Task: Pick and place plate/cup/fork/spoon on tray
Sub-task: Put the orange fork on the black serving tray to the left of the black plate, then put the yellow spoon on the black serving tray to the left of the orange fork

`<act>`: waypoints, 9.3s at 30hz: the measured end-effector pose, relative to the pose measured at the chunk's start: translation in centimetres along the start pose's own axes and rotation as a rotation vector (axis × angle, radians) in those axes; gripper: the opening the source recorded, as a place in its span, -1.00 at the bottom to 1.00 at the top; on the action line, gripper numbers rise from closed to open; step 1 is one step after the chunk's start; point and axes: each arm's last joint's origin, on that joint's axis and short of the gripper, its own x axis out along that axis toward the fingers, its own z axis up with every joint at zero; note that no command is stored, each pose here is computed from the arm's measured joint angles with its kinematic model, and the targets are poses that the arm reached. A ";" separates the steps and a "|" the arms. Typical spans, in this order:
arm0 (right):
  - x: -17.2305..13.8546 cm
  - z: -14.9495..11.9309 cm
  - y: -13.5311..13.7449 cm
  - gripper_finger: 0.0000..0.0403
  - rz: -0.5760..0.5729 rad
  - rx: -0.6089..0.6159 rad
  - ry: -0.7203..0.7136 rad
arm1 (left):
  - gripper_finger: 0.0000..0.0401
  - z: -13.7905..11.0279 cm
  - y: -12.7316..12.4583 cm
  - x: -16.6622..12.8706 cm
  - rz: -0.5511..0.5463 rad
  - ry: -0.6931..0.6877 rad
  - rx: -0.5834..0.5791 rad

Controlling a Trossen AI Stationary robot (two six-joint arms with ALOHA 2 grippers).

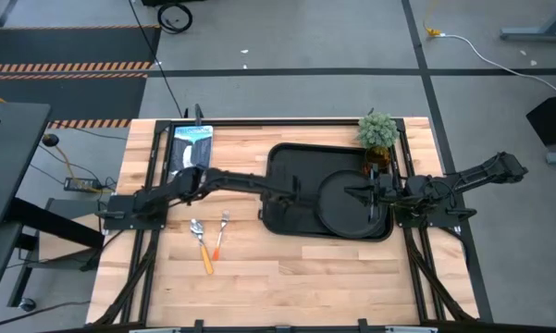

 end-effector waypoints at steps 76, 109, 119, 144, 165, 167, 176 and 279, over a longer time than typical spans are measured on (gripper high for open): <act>0.0 0.3 0.0 -0.87 0.004 0.012 -0.027 | -0.22 -20.3 -12.4 4.2 -0.507 -0.255 -1.115; 0.0 0.4 0.1 -0.87 0.005 0.018 -0.040 | -0.94 -17.1 -13.0 5.1 -0.467 -0.127 -1.107; 0.0 0.4 0.1 -0.87 0.006 0.019 -0.041 | -0.94 -14.9 -9.3 2.5 -0.358 -0.314 -1.079; 0.0 0.4 0.1 -0.87 0.006 0.019 -0.042 | -0.91 -9.3 1.6 1.1 -0.503 -0.870 -1.409; 0.0 0.6 0.1 -0.87 0.006 0.025 -0.056 | -0.92 -2.2 0.9 2.8 -0.602 -0.938 -1.631; 0.0 0.6 0.1 -0.87 0.006 0.026 -0.057 | -0.93 -1.0 0.7 2.4 -0.583 -0.923 -1.627; 0.0 0.6 0.1 -0.87 0.004 0.028 -0.063 | -0.93 2.6 0.4 2.2 -0.479 -0.689 -1.649; 0.0 1.0 0.1 -0.87 0.005 0.044 -0.097 | 0.06 -22.7 -18.4 3.9 -0.343 0.183 -1.183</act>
